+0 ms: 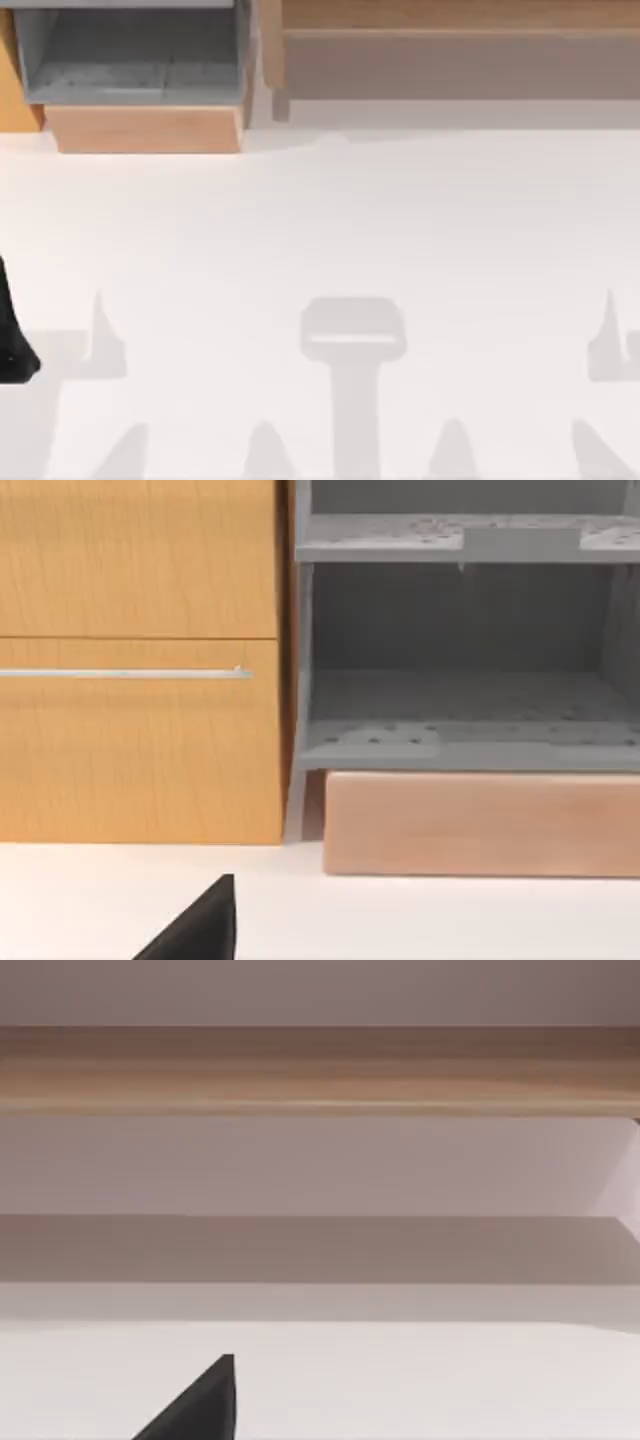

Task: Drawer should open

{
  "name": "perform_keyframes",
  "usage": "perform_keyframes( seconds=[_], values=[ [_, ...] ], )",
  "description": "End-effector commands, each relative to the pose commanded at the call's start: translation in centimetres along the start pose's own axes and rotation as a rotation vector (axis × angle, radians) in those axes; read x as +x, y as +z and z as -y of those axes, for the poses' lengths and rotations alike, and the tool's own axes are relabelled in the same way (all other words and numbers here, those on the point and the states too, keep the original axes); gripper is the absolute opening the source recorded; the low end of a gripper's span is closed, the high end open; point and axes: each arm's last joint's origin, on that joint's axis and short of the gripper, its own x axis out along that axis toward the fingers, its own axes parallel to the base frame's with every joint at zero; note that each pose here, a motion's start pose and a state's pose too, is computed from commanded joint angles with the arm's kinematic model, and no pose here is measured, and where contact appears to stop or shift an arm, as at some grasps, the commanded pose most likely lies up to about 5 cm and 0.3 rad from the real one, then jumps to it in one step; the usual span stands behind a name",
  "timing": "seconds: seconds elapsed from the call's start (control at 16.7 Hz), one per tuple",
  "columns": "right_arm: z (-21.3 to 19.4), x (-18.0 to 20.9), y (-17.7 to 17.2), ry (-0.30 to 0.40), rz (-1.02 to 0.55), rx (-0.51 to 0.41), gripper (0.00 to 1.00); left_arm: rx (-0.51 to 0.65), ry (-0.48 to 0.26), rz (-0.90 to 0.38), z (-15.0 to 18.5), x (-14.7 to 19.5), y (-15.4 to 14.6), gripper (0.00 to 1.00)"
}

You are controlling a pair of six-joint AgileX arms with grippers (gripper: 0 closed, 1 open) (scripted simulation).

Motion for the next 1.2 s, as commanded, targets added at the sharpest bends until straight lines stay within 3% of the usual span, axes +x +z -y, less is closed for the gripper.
perform_keyframes(
  seconds=[0.24,0.54,0.96,1.2],
  values=[
    [0.0,0.0,0.0,0.0,0.0,0.0,1.0,-0.001,0.004,0.014,0.2,0.0,1.1,1.0],
    [0.0,0.0,0.0,0.0,0.0,0.0,1.0,-0.005,0.012,0.017,1.6,1.3,6.4,1.0],
    [0.0,0.0,0.0,0.0,0.0,0.0,1.0,0.007,0.003,-0.017,6.5,6.1,12.9,1.0],
    [0.0,0.0,0.0,0.0,0.0,0.0,1.0,0.0,0.0,-0.001,8.6,7.5,14.8,1.0]
  ],
)
